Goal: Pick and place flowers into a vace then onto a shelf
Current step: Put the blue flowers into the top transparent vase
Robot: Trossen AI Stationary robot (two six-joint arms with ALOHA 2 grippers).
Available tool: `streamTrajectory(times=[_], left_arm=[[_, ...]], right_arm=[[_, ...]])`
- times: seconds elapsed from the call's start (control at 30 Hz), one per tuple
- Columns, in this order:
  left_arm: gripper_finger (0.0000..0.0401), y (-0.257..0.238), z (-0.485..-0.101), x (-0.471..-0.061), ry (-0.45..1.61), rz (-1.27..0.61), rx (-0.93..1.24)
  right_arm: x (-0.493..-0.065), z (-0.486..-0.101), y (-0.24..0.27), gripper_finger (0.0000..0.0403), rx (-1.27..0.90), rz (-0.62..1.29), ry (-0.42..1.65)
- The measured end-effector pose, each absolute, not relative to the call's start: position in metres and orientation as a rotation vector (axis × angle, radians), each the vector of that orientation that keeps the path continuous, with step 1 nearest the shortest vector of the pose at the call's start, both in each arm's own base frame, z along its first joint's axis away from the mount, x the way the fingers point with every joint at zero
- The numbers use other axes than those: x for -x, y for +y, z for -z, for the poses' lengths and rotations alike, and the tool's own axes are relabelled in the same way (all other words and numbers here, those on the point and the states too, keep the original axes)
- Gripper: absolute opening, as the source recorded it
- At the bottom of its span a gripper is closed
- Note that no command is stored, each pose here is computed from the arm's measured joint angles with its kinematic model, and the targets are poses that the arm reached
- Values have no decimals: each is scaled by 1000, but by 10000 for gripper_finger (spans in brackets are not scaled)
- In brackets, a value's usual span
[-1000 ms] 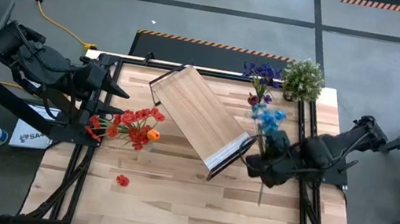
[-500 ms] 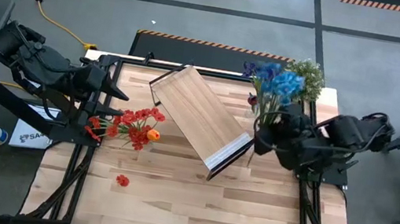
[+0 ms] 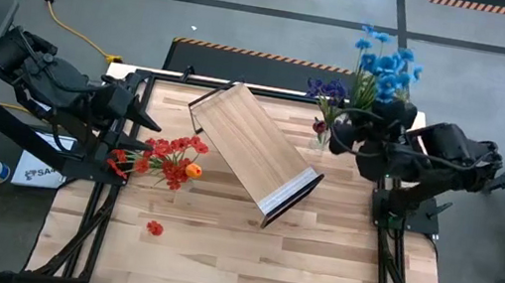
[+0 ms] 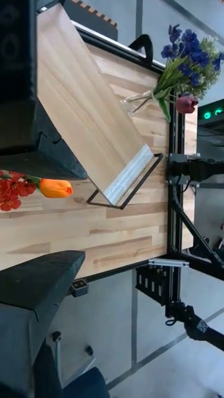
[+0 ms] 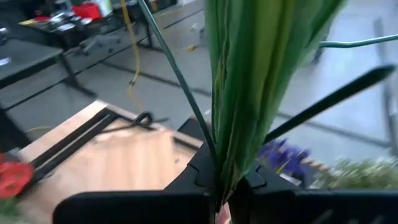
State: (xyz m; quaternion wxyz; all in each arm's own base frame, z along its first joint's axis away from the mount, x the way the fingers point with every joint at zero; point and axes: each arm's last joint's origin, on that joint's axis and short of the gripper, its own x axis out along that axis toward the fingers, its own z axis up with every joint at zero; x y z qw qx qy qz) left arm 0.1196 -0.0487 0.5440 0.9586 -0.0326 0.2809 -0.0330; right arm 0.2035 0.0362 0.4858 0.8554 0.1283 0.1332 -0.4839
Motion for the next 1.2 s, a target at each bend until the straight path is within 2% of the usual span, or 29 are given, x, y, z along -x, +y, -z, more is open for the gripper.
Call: streamTrajectory(times=[0.27,0.6,0.93,1.2], left_arm=[[230,-49,-544,-121,572,61,67],[230,-48,-544,-122,560,9,76],[230,-47,-544,-122,555,-8,71],[230,-47,-544,-122,552,-17,69]], right_arm=[[-205,-487,14,4,-117,1161,276],[-208,-483,-17,4,-143,1265,347],[-217,-430,-25,5,-204,1331,454],[-228,-398,-22,6,-250,1310,401]])
